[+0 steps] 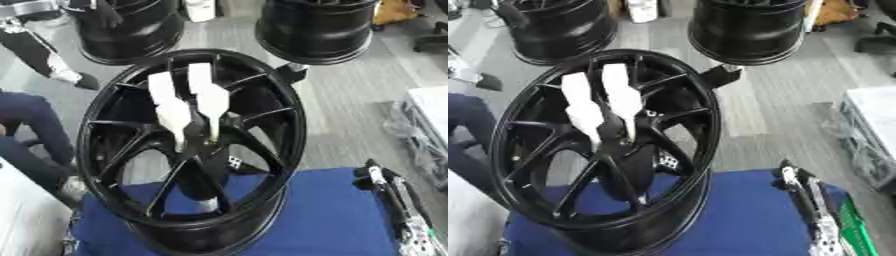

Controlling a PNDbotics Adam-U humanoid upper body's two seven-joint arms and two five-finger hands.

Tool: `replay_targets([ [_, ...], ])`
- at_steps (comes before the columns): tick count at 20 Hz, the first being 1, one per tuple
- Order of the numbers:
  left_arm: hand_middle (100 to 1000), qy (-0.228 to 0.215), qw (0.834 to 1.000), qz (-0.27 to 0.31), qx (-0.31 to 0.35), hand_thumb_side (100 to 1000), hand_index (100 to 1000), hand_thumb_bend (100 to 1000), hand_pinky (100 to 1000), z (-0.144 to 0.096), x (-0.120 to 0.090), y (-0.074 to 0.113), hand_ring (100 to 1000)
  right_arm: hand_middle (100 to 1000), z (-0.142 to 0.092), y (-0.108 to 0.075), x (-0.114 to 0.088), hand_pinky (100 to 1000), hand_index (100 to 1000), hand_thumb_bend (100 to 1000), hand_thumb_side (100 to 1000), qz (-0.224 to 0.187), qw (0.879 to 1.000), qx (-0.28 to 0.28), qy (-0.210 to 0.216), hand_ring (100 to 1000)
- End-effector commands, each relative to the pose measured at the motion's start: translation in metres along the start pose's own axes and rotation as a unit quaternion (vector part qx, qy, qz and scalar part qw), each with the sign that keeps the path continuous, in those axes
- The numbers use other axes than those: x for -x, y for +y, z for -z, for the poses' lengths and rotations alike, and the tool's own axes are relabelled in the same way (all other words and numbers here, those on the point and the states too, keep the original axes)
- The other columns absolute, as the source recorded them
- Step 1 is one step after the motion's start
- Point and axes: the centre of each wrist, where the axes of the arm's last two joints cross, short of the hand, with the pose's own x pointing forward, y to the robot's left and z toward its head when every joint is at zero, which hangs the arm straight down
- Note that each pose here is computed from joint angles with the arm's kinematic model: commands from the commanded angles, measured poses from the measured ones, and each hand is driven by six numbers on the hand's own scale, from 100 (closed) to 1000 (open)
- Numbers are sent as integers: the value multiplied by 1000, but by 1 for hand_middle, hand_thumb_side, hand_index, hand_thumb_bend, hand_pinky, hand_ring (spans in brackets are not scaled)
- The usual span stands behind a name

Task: Pull the pin out of the wheel hub.

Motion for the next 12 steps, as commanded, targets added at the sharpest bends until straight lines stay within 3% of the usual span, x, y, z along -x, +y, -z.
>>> replay_targets([
  [1, 672, -43, 996, 44, 61, 512, 837, 683, 743, 6, 4, 5, 669, 564, 3, -1, -5, 664, 593, 100, 868, 1, 1000, -2, -9, 579],
  [12, 674, -67, 993, 32, 94, 522, 834, 701, 738, 38, 1, -16, 667, 563, 4, 2, -6, 663, 592, 100, 865, 4, 1000, -8, -11, 579],
])
